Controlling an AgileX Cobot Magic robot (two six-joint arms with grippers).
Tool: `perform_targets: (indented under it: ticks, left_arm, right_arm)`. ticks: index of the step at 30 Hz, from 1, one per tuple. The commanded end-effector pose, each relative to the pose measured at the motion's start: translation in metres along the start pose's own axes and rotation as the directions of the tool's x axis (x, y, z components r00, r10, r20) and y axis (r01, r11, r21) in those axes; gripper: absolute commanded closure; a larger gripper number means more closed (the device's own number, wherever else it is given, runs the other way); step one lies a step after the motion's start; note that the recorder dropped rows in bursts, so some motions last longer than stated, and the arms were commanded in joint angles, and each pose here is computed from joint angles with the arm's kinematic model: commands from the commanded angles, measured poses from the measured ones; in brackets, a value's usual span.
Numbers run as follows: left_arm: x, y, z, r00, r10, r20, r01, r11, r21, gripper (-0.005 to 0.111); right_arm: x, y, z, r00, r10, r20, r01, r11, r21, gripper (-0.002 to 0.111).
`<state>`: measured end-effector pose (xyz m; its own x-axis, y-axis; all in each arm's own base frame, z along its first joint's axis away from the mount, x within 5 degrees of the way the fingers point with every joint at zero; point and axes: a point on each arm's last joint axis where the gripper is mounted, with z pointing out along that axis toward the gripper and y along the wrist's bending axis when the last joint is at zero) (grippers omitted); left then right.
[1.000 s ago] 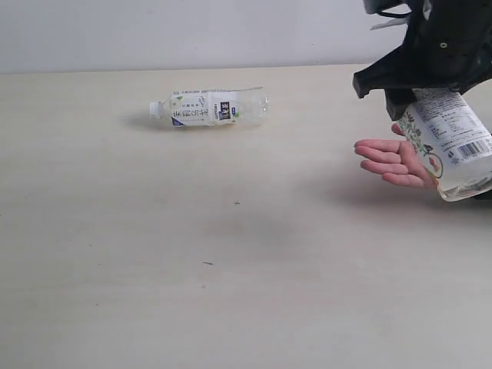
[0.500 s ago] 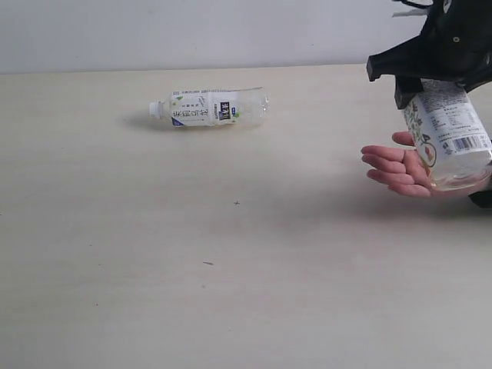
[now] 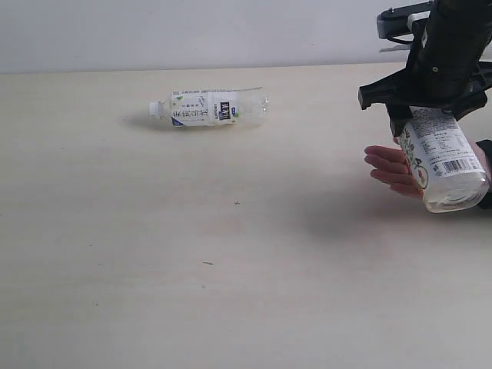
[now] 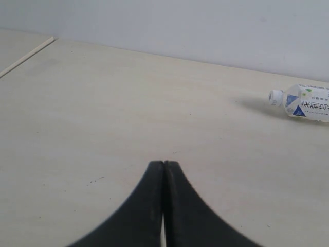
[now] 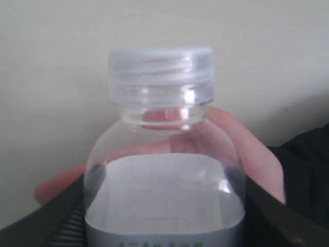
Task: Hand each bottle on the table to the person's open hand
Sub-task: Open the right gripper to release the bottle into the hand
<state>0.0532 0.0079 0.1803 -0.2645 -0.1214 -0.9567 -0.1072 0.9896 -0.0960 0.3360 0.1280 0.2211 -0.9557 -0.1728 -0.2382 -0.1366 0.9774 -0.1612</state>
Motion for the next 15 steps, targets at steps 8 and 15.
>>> perform_targets:
  ticks: [8,15]
  left_arm:
    - [-0.0005,-0.0004,-0.0005,1.0,-0.003,0.008,0.003,1.0,0.007,0.107]
    - [-0.0005,-0.0004,-0.0005,1.0,-0.003,0.008,0.003,1.0,0.007,0.107]
  right_arm:
    - [-0.0077,-0.0009,0.0073,0.999,0.018,0.045,-0.019,1.0,0.006,0.108]
    - [-0.0098,-0.0031,0.0079,0.998,0.022,0.066,-0.025,0.999,0.032,0.108]
